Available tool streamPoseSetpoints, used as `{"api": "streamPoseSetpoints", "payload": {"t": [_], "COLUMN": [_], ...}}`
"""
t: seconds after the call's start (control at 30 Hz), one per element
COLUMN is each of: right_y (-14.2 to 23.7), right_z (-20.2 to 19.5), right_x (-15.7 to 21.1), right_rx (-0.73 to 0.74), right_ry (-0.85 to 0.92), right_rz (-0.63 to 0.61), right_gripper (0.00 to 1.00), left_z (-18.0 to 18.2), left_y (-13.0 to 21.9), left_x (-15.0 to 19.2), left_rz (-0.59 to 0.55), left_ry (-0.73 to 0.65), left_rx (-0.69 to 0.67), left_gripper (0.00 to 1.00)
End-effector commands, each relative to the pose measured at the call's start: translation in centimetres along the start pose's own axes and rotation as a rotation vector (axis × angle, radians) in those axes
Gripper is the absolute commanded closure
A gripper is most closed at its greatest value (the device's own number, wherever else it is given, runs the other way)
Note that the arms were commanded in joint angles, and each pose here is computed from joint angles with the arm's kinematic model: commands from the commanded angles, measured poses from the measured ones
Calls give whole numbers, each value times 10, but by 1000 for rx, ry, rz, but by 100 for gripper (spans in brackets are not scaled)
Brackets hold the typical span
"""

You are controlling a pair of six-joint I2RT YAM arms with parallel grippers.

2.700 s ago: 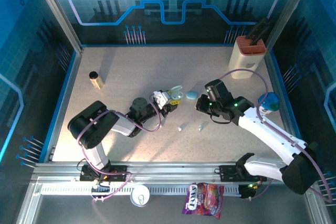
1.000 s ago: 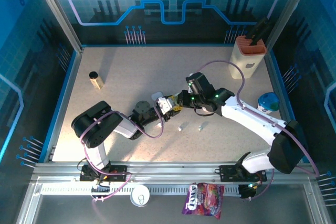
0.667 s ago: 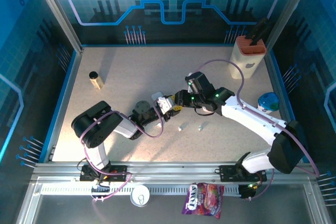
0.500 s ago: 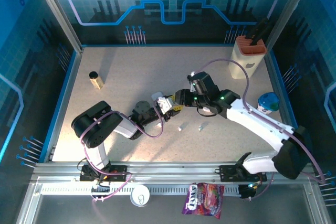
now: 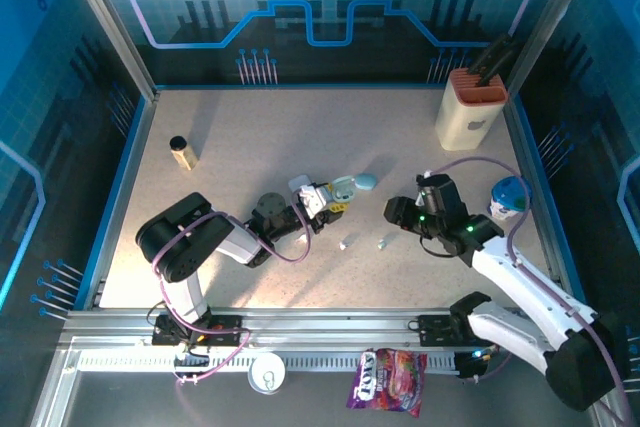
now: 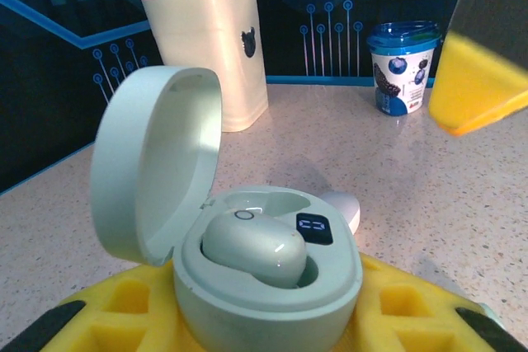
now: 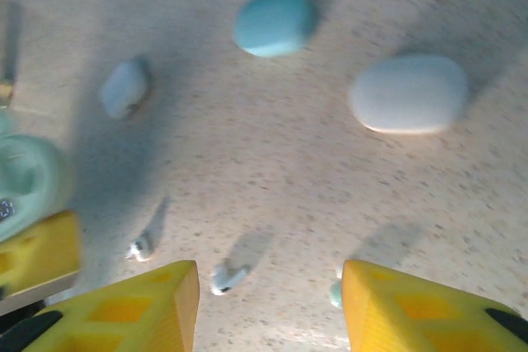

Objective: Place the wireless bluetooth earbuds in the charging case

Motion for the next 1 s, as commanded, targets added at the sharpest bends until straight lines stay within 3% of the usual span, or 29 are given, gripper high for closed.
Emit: {"api": "streamPoseSetpoints", "payload": {"t": [0.0,0.13,0.47,0.97], "right_y": [-12,-33,-73,-79], "right_z": [-14,-23,-18,-32], "right_x": [19,30,30,72], "right_rx": [-23,-37,-25,17], "right_ry": [-100,-102,93,87], "right_rz": [95,154,293,391], "right_gripper": [53,58,54,54], "left_z": [-4,-4,-3,-3], "left_y": [5,6,10,14], "left_x": [-19,-19,-22,-26], "left_rz": [-66,-67,-72,-80], "left_ry": [6,7,8,17], "left_rx": [23,27,14,5], "left_gripper": [66,66,66,67]}}
Point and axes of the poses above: each hand's point on the last joint's axis, 136 mm out from that joint toward the fingers, its own y axis back along the fingers, its own z axis along the line the jaws close on, x = y × z, the point moved 4 cm from there along y, back along the fingers, and after that the axes turned 3 degrees about -y, right-handed, at the moved point
